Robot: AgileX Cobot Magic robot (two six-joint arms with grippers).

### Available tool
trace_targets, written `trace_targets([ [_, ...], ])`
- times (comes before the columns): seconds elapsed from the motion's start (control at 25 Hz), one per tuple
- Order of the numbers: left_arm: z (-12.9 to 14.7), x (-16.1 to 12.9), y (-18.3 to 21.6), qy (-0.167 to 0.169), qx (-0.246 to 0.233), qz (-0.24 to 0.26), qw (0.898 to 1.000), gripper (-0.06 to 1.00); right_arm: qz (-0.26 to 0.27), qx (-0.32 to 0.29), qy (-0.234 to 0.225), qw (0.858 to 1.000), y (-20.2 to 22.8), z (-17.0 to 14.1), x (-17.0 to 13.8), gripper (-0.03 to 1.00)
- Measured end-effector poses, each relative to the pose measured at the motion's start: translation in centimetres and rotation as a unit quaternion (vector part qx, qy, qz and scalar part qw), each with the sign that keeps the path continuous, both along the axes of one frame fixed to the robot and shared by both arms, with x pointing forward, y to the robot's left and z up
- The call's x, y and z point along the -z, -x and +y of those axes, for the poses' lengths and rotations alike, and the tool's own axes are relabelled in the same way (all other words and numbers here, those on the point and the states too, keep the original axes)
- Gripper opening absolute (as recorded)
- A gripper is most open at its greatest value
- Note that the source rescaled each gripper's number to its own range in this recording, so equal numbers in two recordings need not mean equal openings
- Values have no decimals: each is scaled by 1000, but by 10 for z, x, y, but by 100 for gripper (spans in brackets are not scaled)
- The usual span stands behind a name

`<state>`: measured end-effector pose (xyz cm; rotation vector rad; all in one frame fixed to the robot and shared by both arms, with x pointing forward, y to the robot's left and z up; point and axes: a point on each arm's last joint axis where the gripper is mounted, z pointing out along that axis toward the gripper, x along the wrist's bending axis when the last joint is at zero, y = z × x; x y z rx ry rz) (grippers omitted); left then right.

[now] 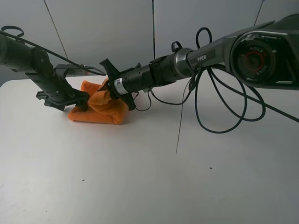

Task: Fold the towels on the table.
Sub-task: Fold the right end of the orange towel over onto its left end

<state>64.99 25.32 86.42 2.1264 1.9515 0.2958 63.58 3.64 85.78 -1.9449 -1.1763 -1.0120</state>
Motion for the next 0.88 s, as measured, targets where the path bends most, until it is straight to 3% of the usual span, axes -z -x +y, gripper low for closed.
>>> trace_targets([
  [0.32, 0, -7, -1, -2, 3, -8, 1000, 100, -10, 3, 11, 1000, 2, 4, 1, 3],
  [0.88, 21, -83, 8, -23, 2, -66, 998, 100, -22, -3, 16, 1000, 2, 4, 1, 3],
])
